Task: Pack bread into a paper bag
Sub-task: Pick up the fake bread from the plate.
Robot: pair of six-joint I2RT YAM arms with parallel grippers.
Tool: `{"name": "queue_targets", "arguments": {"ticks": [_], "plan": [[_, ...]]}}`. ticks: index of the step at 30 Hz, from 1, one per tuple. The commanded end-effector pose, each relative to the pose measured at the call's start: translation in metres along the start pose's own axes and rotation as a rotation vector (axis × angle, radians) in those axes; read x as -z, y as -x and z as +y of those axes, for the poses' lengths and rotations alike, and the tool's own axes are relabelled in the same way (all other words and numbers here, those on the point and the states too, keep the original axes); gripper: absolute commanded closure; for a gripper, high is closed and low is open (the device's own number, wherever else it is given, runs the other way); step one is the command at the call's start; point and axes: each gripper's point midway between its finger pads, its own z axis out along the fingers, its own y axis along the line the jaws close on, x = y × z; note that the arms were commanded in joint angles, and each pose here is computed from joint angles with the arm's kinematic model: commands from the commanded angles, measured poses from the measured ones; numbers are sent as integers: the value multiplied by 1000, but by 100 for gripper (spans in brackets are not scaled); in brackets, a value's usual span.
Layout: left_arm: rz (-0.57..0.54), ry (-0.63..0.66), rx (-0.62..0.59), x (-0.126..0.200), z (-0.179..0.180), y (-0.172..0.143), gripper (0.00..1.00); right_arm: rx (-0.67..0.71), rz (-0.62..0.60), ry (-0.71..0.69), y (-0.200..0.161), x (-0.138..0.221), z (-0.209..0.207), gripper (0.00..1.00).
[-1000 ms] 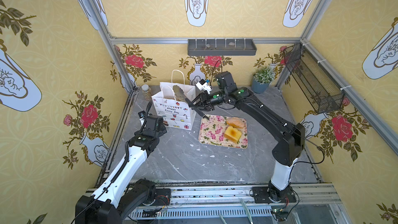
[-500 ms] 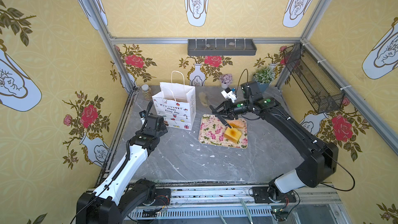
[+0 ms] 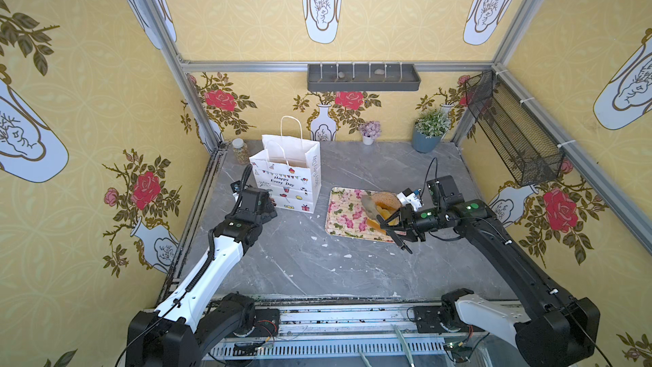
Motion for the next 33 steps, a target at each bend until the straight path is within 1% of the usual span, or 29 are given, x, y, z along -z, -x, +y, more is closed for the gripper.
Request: {"name": "queue_targets", "arguments": {"ticks": [1,4,7,11,14,19,23,29,33], "plan": [[-8,-18,29,-1,-4,2,1,-84,65,-15,-22,4,-19,59],[-5,-16,29,0,-3,1,1,-155,84,-47,-30,7,-35,59],[-4,-14,25,0,-1,0,1,-194,95,-54,-35,7,-40,59],[-8,-13,25,2,0,0,1,-224,119,-57,-44,10,-42,58],[-8,-13,24,2,0,0,1,-243,132,-85,-50,15,-47,58],[4,-13,25,-3,-2,-3,1,-265,97,-82,-42,19,-49,58],[6,-10,17,-4,-3,-3,1,-300,61,-50,-36,20,-53,58],[0,-8,8,-3,-3,-1,1,-327,61,-83,-43,19,-68,57],[7,-8,6,-6,-4,-3,1,-328,38,-115,-40,22,-73,57]]}}
